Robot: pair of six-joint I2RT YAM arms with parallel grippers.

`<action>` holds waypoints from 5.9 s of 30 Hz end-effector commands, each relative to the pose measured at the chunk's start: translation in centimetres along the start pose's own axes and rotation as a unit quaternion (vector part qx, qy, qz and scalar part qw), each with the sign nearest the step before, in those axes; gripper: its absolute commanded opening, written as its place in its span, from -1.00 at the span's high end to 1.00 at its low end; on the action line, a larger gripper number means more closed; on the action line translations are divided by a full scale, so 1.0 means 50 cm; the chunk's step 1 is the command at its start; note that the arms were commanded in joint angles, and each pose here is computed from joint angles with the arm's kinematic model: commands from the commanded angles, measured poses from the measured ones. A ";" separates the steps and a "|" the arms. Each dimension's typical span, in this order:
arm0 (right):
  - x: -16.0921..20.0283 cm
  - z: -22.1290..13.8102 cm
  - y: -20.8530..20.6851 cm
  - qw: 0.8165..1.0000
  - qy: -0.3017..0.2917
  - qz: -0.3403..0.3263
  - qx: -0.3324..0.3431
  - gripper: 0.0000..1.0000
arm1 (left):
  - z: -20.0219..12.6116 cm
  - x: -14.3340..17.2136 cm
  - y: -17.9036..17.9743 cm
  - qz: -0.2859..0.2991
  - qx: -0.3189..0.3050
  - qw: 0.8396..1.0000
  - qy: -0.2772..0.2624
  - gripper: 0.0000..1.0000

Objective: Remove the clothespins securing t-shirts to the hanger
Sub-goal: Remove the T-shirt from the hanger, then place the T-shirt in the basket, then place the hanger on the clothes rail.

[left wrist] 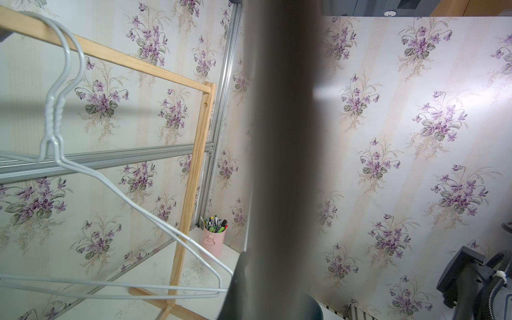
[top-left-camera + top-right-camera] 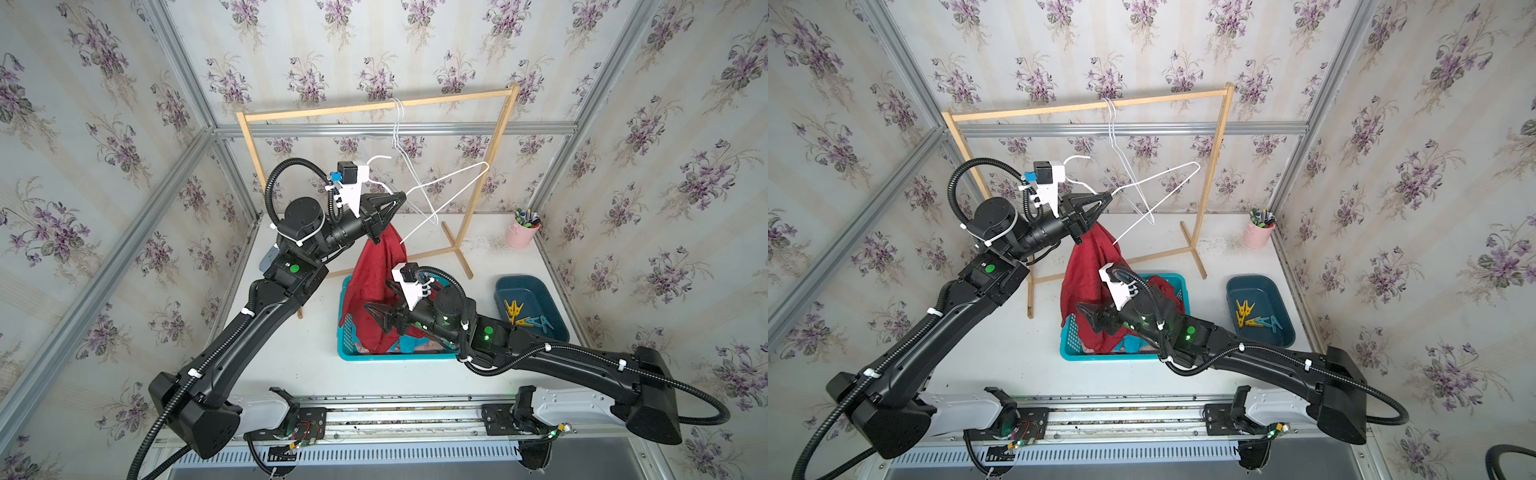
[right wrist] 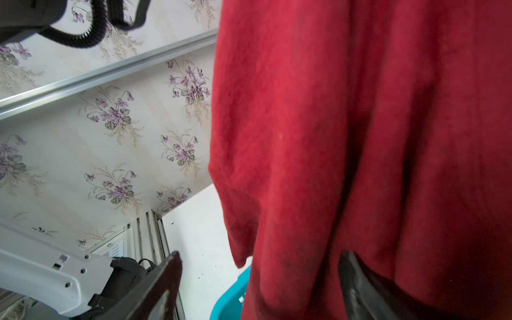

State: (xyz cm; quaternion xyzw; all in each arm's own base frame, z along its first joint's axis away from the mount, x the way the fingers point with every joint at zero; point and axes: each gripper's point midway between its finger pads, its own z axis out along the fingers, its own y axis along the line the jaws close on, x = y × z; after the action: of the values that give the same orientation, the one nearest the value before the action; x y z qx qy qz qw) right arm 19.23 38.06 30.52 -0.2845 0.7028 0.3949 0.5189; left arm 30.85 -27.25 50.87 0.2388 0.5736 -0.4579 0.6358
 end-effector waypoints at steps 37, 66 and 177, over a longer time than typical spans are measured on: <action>0.255 -0.077 -0.232 0.968 0.142 0.048 0.199 1.00 | -0.041 -0.099 -0.029 0.062 -0.034 0.996 -0.056 1.00; -0.109 -0.166 -0.015 0.993 0.042 -0.112 -0.022 -0.49 | -0.396 -0.018 -0.086 0.198 -0.186 0.946 0.177 0.99; -0.305 -0.246 -0.351 0.941 -0.084 -0.141 0.297 -0.71 | -0.223 -0.232 0.279 0.127 -0.446 0.878 0.122 1.00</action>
State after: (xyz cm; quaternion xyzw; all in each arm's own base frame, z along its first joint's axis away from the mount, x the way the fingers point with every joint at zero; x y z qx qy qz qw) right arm 31.20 19.54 41.44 -0.2349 0.6929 0.0835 0.6766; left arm 37.23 -7.89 54.60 0.0685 0.7755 -0.0282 0.6270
